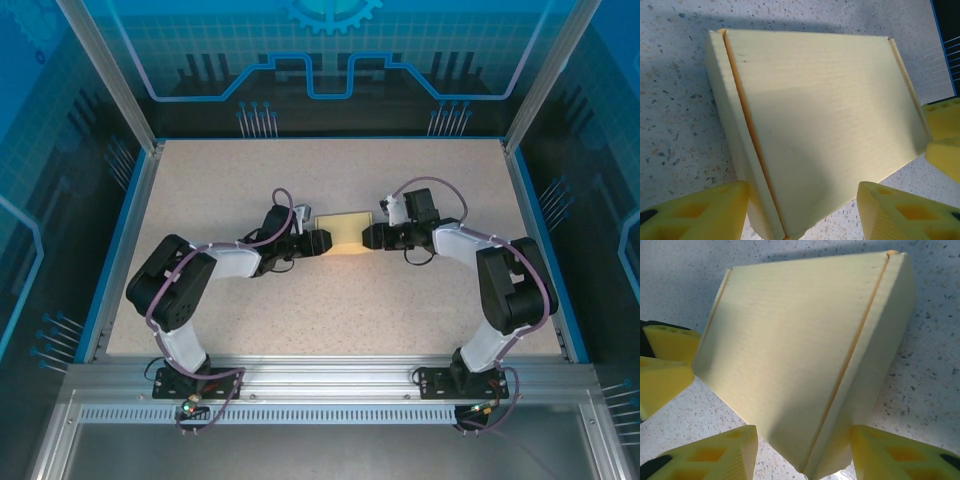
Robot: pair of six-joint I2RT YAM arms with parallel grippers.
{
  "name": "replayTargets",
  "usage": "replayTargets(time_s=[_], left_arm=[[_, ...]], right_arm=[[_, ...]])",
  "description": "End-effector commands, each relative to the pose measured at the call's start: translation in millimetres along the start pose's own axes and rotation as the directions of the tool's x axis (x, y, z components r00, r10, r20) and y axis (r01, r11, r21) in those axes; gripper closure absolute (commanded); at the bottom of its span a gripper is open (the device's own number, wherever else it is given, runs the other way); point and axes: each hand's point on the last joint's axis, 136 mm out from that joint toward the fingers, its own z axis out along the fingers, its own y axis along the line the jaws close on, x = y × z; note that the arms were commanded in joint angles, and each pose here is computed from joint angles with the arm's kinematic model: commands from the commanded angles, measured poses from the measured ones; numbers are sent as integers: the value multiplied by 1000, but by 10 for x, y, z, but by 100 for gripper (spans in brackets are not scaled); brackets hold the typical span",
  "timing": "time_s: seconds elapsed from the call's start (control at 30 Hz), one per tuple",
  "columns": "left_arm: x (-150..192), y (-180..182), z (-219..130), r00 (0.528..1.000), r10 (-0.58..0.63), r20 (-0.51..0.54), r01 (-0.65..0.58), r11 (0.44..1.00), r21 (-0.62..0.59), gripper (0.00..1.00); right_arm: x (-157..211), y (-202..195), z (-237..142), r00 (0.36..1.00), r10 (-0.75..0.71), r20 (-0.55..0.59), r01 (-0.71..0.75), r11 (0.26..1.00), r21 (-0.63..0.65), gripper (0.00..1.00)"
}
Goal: Fold the paper box
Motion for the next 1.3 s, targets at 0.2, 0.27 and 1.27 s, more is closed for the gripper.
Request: replayTargets(time_s=[0.2, 0.27, 1.27], left_arm=[[-19, -32, -56, 999, 45, 18, -45, 999, 2, 37], [-48, -17, -101, 998, 55, 25, -55, 998, -11, 36], [-1055, 258, -2132, 700, 562, 440, -233, 763, -603, 1]], right_arm=[[76, -129, -68, 999, -7, -38, 11, 992, 122, 46], [46, -149, -156, 999, -26, -28, 31, 986, 162, 46], [-580, -173, -2138, 820, -457, 344, 64, 670, 740, 0]])
